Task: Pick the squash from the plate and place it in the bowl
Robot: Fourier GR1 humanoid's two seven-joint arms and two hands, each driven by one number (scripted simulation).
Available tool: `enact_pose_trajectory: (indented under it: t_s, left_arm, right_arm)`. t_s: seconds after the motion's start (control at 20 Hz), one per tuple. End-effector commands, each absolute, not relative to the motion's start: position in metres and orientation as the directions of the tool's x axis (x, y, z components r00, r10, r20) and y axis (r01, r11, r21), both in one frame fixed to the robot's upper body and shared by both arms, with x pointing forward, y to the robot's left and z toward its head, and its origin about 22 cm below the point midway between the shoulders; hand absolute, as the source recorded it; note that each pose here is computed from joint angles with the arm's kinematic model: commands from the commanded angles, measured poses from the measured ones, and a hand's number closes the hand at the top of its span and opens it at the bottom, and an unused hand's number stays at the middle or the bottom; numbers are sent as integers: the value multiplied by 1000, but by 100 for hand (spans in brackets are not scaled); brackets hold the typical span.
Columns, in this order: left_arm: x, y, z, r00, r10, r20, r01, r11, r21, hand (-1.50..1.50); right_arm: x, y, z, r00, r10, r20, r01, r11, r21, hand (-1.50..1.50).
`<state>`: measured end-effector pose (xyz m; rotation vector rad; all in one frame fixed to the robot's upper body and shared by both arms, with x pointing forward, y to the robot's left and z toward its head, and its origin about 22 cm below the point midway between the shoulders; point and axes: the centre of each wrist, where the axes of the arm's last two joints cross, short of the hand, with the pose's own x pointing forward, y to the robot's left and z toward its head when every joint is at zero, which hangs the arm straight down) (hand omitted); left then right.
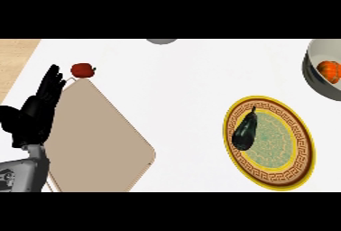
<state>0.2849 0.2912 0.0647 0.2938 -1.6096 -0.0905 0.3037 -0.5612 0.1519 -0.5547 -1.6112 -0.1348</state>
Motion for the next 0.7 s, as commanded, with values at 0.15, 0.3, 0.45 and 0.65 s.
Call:
enact_pose_trajectory:
  t_s: [0.15,0.3,0.45,0.65]
  left_arm:
    - [279,296,51,-7,-247,969,-140,960,244,0]
    - [279,296,58,-11,-226,974,-139,965,222,0]
    - [289,299,70,-29,-233,972,-146,963,226,0]
    - [285,305,60,-23,-235,972,-139,963,230,0]
  right_arm:
    - [242,-605,159,-32,192,981,387,907,-165,-150]
    - [226,-611,143,-63,140,988,346,932,-110,-150]
    - [221,-613,142,-95,125,988,322,943,-88,-150]
    - [211,-621,155,-162,97,982,315,948,-42,-150]
